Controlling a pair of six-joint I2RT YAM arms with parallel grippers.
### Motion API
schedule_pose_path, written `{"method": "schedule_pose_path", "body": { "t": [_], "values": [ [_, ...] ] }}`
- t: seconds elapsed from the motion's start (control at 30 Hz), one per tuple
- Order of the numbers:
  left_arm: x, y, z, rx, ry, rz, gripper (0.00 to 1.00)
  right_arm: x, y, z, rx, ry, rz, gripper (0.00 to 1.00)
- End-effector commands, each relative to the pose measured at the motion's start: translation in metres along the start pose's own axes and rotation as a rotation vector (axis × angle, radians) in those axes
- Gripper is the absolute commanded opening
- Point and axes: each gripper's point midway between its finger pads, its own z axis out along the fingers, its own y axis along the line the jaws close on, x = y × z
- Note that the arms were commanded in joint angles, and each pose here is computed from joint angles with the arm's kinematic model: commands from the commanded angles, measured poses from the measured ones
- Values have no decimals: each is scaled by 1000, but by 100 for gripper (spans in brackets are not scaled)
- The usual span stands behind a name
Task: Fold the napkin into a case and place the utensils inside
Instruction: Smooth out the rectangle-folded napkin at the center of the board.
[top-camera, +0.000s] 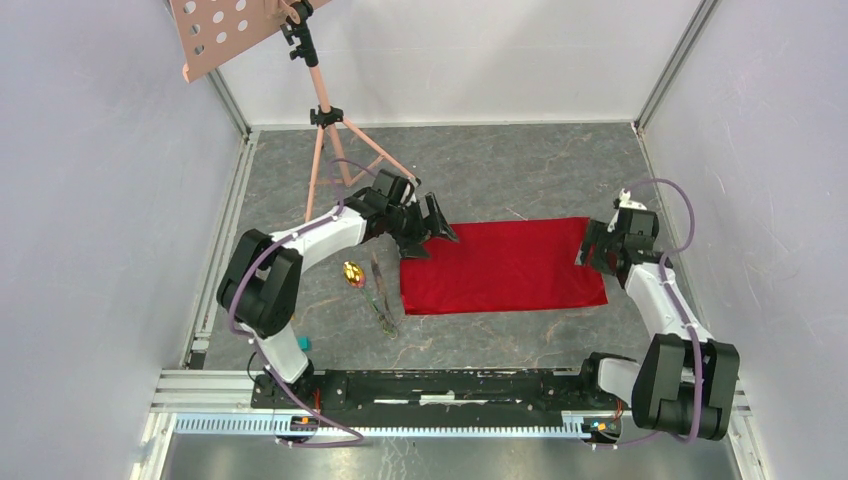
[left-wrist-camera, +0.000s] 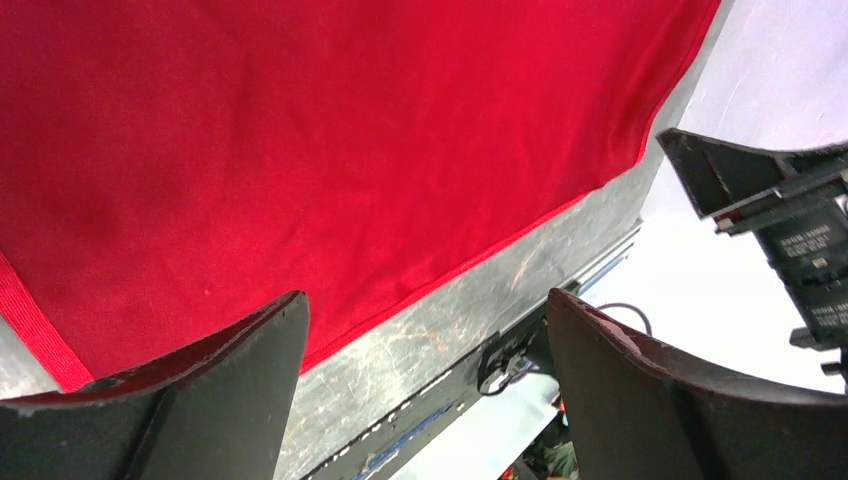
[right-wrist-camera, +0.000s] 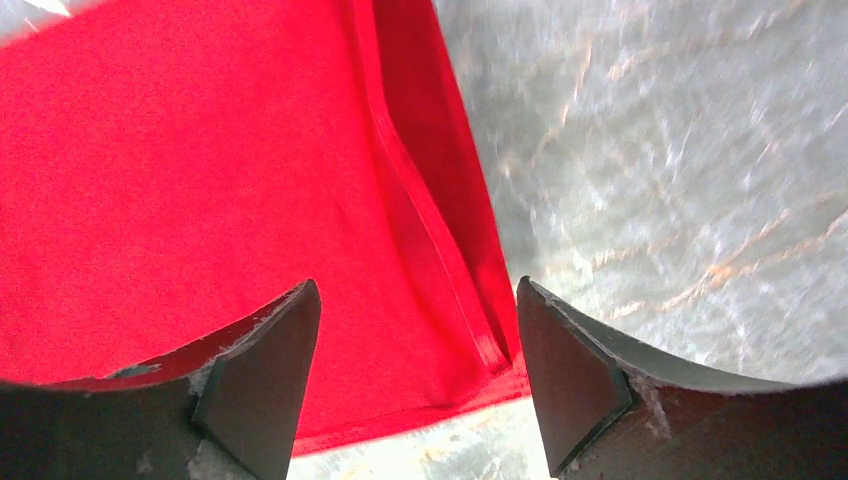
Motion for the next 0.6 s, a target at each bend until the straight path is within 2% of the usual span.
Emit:
{"method": "schedule_pose_path", "body": {
  "t": [0.0, 0.23, 0.47, 0.57],
  "values": [
    [-22, -2, 8, 12, 9, -79, 94, -70, 9, 1, -24, -166, 30, 77],
    [-57, 0, 19, 7, -28, -102, 93, -111, 17, 43, -161, -149, 99, 61],
    [-80, 7, 29, -2, -36, -125, 92, -115, 26, 68, -270, -114, 149, 46],
    [-91, 13, 28, -25, -56, -123, 91, -113, 29, 75, -288, -101, 163, 43]
  ]
}}
